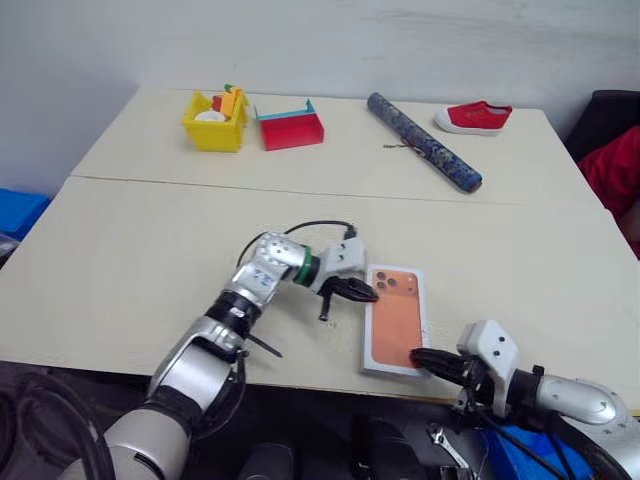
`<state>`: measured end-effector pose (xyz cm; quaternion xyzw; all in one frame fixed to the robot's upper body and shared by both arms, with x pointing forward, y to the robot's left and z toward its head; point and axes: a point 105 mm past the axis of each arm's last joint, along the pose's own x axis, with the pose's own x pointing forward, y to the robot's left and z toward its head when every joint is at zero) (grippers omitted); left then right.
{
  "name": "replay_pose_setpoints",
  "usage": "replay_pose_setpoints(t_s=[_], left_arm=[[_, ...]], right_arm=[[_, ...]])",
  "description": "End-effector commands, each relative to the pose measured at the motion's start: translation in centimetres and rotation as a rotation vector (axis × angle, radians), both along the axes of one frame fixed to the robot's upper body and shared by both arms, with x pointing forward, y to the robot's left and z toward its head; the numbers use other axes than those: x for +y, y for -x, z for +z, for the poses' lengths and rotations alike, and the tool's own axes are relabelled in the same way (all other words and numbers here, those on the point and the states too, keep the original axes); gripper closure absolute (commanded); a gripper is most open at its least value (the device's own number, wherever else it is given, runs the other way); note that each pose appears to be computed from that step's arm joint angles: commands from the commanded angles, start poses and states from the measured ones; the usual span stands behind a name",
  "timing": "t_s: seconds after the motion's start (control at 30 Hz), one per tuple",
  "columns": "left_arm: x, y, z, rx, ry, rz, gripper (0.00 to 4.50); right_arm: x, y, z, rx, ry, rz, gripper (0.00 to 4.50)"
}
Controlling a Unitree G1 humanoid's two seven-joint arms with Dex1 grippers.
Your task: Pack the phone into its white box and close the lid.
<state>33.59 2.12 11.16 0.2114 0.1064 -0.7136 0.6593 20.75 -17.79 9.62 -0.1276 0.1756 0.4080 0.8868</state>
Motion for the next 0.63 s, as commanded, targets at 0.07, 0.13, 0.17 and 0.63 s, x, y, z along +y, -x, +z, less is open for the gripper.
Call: replay_pose_setpoints(t_s=[0.07, 0.13, 0.17, 0.63], left_arm=[[4.7, 1.4, 3.1, 0.082, 0.085, 0.031, 2.97], [6.9, 2.5, 4.5, 0.105, 0.115, 0.036, 2.34], [8.2, 3.2, 5.4, 0.116, 0.13, 0.039, 2.05], [14.3, 6.6, 9.5, 0.109, 0.151, 0.184, 0.04]], right_arm=[[-2.2, 0.5, 4.2, -0.052, -0.012, 0.082, 2.9], [-3.5, 0.9, 6.0, -0.053, -0.024, 0.097, 2.2], [-4.4, 1.0, 7.0, -0.05, -0.037, 0.095, 1.86], [-8.6, 2.4, 11.7, -0.032, -0.097, 0.01, 0.0]])
